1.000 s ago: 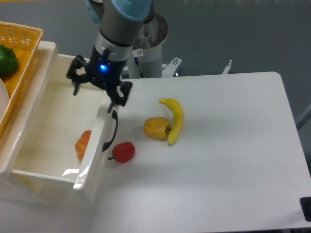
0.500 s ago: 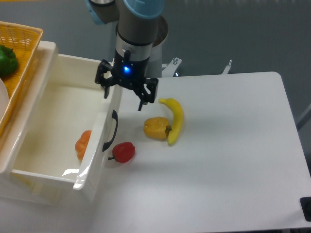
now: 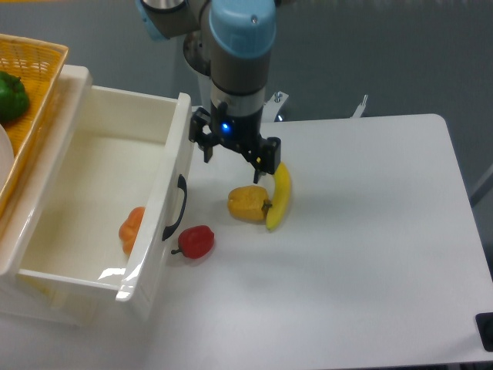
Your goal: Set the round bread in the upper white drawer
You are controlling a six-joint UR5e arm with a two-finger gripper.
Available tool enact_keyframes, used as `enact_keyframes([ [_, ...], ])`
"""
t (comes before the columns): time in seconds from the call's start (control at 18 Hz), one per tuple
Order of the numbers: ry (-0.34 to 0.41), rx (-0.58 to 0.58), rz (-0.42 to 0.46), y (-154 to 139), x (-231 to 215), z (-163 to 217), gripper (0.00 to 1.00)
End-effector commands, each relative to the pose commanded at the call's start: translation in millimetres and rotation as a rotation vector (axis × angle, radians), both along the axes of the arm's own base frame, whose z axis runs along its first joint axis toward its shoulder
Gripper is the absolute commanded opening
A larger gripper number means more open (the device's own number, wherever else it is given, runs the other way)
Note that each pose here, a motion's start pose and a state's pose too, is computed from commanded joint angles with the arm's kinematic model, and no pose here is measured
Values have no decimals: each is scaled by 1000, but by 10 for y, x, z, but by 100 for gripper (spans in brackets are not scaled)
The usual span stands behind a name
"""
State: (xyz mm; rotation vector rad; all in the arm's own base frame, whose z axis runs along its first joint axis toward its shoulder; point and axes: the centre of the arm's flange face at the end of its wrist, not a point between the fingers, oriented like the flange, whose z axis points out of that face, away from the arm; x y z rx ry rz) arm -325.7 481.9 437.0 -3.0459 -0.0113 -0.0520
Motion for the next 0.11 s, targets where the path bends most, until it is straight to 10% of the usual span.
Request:
enact_keyframes([
  [0.11,-1,-2,-8,-12,-52,-32,100],
])
